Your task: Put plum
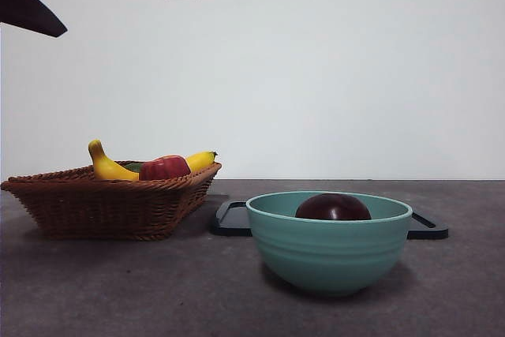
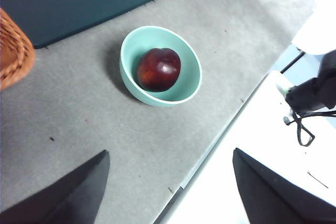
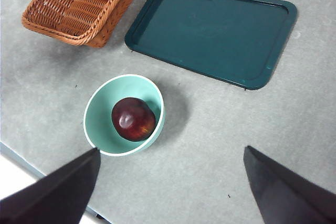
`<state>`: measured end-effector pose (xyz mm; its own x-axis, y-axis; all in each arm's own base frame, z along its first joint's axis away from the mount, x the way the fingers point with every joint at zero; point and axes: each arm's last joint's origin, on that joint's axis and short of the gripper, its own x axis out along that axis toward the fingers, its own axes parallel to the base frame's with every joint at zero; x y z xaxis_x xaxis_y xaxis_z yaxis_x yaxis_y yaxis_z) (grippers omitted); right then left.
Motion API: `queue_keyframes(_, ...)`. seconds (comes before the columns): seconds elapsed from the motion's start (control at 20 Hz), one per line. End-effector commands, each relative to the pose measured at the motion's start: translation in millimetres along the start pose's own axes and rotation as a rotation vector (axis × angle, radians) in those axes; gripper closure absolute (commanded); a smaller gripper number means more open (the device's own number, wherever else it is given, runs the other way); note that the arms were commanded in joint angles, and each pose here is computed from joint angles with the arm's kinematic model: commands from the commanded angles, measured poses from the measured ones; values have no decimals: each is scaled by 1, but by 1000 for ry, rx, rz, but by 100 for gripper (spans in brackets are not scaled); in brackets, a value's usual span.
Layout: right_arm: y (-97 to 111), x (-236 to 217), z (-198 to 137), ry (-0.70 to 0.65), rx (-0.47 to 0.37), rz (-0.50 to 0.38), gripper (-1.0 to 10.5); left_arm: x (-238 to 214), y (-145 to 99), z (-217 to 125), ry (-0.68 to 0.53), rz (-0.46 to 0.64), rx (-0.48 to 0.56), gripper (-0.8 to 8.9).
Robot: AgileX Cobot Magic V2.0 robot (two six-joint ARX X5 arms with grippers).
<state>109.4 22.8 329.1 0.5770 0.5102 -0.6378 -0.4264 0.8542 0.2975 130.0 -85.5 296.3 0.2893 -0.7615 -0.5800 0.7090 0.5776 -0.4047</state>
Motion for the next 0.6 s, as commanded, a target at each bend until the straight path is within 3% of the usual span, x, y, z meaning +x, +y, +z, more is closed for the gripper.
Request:
queue_keyframes(0.05,1,-2,4,0,8,5,511,-1,-2,3,-9,-8,5,440)
queue_keyframes(0.4,1,17,9,89,35,53,520,-1,-2,3,-11,-8,9,440)
queue_keyframes(0.6,2,58,16,156,49,112,522,-1,-2,5,-27,-8,19,440)
